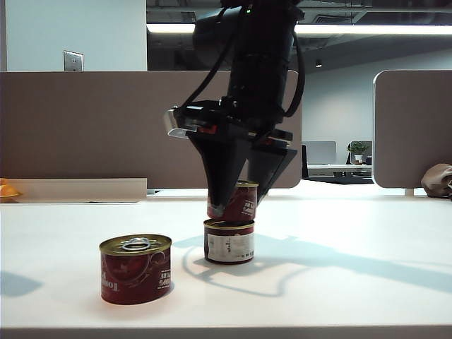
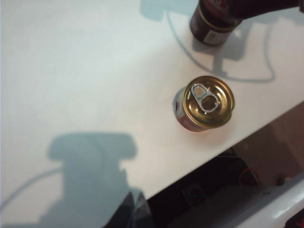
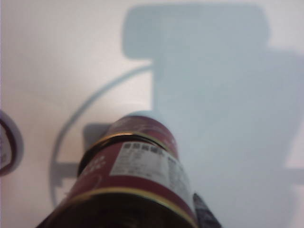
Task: Pick up the cans one by one and stack them together.
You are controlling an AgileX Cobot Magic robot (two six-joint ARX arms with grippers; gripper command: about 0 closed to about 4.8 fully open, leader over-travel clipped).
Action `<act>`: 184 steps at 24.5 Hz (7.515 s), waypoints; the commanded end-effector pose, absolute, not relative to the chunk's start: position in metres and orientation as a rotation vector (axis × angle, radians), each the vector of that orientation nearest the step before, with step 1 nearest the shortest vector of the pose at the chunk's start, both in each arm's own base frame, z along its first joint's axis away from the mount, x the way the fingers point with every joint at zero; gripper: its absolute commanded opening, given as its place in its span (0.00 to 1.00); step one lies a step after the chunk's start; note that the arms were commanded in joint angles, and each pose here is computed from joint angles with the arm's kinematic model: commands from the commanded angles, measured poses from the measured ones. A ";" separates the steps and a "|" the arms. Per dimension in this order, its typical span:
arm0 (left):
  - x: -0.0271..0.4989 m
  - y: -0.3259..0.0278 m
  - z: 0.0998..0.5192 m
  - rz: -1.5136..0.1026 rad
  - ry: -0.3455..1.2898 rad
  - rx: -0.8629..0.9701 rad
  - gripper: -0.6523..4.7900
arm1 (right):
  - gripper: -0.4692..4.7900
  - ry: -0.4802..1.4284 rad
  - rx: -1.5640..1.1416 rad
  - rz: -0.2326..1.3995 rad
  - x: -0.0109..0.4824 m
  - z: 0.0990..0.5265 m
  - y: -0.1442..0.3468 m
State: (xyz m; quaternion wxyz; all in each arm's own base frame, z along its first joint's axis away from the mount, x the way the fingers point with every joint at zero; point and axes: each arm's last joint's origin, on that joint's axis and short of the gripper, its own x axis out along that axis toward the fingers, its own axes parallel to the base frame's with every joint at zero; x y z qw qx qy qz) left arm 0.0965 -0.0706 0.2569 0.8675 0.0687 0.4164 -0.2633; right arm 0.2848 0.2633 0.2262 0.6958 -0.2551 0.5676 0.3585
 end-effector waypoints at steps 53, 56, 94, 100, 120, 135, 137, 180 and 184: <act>0.189 -0.152 0.252 -0.822 1.033 0.273 0.82 | 0.08 0.825 -0.395 0.872 0.142 0.430 0.145; 0.191 -0.158 0.243 -0.829 1.079 0.298 0.82 | 0.08 0.811 -0.390 0.874 0.131 0.435 0.134; 0.210 -0.194 0.183 -0.878 1.218 0.403 0.54 | 0.08 0.716 -0.380 0.820 0.090 0.453 0.090; 0.214 -0.191 0.189 -0.733 1.193 0.507 0.55 | 0.08 0.714 -0.380 0.818 0.089 0.453 0.090; 0.243 -0.218 0.304 -0.771 0.918 0.415 0.55 | 0.08 0.709 -0.379 0.819 0.089 0.453 0.090; 0.268 -0.245 0.281 -0.844 1.035 0.400 0.55 | 0.08 0.711 -0.379 0.819 0.089 0.453 0.089; 0.267 -0.247 0.276 -0.846 1.052 0.410 0.55 | 0.08 0.710 -0.379 0.819 0.089 0.453 0.089; 0.272 -0.257 0.304 -0.852 1.100 0.430 0.36 | 0.09 0.679 -0.368 0.820 0.081 0.456 0.082; 0.269 -0.253 0.325 -0.858 1.040 0.409 0.11 | 0.09 0.660 -0.364 0.814 0.080 0.458 0.081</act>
